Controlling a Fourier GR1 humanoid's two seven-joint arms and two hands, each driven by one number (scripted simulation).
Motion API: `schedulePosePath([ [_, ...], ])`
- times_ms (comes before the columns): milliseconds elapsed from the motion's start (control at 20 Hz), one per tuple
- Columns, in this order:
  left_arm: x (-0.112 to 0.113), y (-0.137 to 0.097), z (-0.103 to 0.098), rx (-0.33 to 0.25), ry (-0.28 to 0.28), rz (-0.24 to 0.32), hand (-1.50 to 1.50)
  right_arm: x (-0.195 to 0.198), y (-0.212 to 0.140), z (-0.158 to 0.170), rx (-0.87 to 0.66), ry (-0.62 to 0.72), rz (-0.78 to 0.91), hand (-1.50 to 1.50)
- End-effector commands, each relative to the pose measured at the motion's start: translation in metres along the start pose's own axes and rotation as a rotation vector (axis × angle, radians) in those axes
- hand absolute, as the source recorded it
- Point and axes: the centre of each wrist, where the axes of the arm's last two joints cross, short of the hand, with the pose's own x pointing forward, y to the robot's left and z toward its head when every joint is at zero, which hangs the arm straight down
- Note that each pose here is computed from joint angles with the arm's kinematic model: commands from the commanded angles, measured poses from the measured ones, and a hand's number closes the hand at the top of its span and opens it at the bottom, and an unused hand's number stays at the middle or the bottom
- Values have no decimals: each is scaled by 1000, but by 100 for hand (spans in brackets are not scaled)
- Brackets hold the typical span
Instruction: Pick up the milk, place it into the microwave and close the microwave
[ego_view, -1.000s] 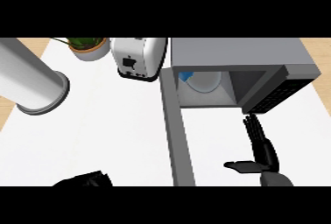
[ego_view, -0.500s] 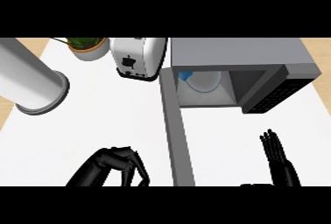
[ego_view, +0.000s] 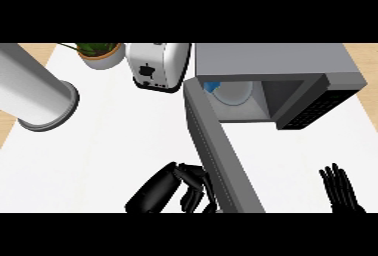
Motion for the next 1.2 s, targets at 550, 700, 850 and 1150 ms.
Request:
schedulePosePath([
  [550,-22,-71,-76,-98,136,-92,150,63,9,-12,214,-197,-154,-150],
  [700,-26,-63,-90,-48,161,-86,150,70,15,-26,225,-236,-169,-150],
  [850,-23,-62,-94,36,122,-29,150,80,18,-26,275,-224,-190,-150],
  [1150,-17,-37,-115,171,25,49,-150,101,26,-43,318,-249,-172,-150],
])
